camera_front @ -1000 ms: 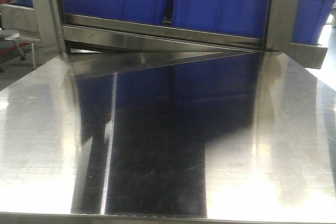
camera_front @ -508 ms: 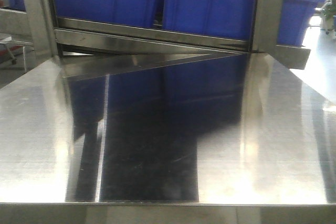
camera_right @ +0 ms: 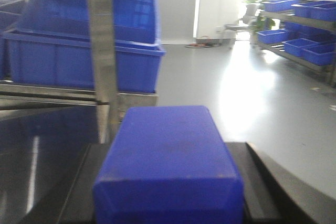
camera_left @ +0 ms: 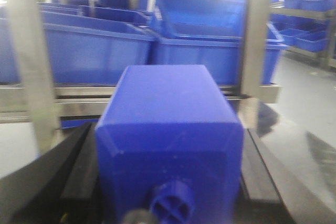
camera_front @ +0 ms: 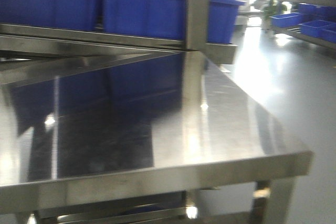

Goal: Pick and sort blue part to right shelf
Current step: 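Turn the base away from the table carrying both blue parts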

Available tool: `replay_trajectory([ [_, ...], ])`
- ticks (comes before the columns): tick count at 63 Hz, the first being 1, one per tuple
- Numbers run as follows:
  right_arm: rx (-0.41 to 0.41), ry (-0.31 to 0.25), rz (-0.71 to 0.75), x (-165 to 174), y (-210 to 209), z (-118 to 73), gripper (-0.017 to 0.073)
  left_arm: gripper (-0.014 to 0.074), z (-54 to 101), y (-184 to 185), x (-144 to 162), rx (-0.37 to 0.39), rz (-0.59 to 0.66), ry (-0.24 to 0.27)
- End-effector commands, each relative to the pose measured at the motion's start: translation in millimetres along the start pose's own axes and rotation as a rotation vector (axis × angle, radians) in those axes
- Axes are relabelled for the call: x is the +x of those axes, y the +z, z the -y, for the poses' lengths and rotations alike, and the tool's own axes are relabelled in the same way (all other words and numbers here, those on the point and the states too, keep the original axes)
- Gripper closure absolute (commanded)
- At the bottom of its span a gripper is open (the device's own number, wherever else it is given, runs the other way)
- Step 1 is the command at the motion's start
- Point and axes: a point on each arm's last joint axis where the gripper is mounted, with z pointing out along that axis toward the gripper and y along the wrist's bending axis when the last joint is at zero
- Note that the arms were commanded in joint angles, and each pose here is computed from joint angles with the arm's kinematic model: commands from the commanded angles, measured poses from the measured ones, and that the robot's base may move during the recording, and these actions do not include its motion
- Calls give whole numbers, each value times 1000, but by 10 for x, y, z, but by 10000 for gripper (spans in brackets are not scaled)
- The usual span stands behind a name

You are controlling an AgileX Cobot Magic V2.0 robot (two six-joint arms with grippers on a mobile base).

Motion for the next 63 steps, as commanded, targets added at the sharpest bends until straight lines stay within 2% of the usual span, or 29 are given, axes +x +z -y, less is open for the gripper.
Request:
replay_trajectory([
  [1, 6, -7, 114, -183, -6, 0, 125, 209, -6, -18, -175, -9, 110, 0],
  [63, 6, -7, 114, -183, -6, 0, 125, 209, -6, -18, -175, -9, 110, 0],
])
